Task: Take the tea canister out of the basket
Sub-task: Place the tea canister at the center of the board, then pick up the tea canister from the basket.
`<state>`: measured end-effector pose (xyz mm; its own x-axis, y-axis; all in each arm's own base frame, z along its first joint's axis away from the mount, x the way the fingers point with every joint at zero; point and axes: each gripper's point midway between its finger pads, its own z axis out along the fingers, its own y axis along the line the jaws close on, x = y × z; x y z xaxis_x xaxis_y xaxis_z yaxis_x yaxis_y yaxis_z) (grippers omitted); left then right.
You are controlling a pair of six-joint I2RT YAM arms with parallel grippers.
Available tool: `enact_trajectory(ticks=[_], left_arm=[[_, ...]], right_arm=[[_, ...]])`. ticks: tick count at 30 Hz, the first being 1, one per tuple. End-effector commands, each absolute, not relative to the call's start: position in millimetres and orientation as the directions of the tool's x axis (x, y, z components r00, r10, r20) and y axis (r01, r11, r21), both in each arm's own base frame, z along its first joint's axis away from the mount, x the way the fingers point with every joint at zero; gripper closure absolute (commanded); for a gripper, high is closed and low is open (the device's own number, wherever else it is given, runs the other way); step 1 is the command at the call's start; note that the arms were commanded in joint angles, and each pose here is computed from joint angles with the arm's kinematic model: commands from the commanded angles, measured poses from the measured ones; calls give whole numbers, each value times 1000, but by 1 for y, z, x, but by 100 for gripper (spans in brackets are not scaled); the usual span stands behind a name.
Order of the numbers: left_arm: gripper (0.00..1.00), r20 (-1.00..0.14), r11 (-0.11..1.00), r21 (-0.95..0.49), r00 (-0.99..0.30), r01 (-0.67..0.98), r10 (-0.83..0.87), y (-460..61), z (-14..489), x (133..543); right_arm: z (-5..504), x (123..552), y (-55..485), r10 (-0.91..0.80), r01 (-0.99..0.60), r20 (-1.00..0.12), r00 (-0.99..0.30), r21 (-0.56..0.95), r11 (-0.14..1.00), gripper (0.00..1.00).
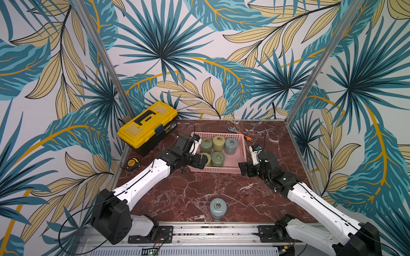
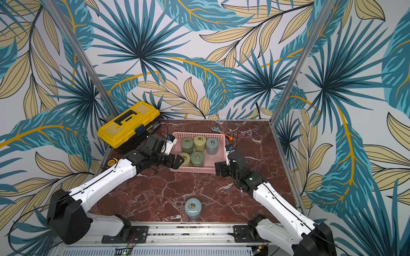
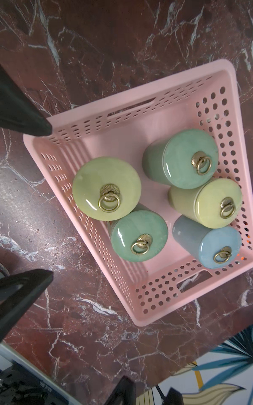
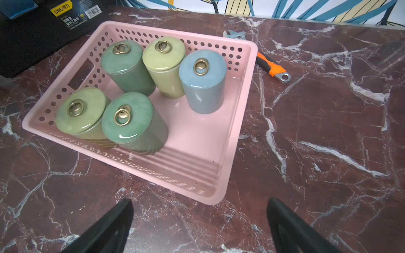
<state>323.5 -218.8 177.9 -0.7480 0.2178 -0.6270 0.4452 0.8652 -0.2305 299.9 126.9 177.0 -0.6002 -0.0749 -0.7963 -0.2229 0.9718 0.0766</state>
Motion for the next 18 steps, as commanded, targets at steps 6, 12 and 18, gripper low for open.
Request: enact_trajectory(ticks=[6, 12, 18], left_arm=[[0, -537, 875, -114, -770, 471, 344, -228, 166, 335], [0, -477, 877, -75, -789, 475, 387, -231, 151, 344], [0, -447, 869, -71, -794, 490, 411, -238, 140, 352]], right_arm=[[176, 303, 123, -49, -199, -815, -577, 82, 977, 1], [174, 303, 123, -54, -197, -814, -579, 75, 978, 1], [172, 304, 123, -59, -197, -810, -584, 71, 978, 1]])
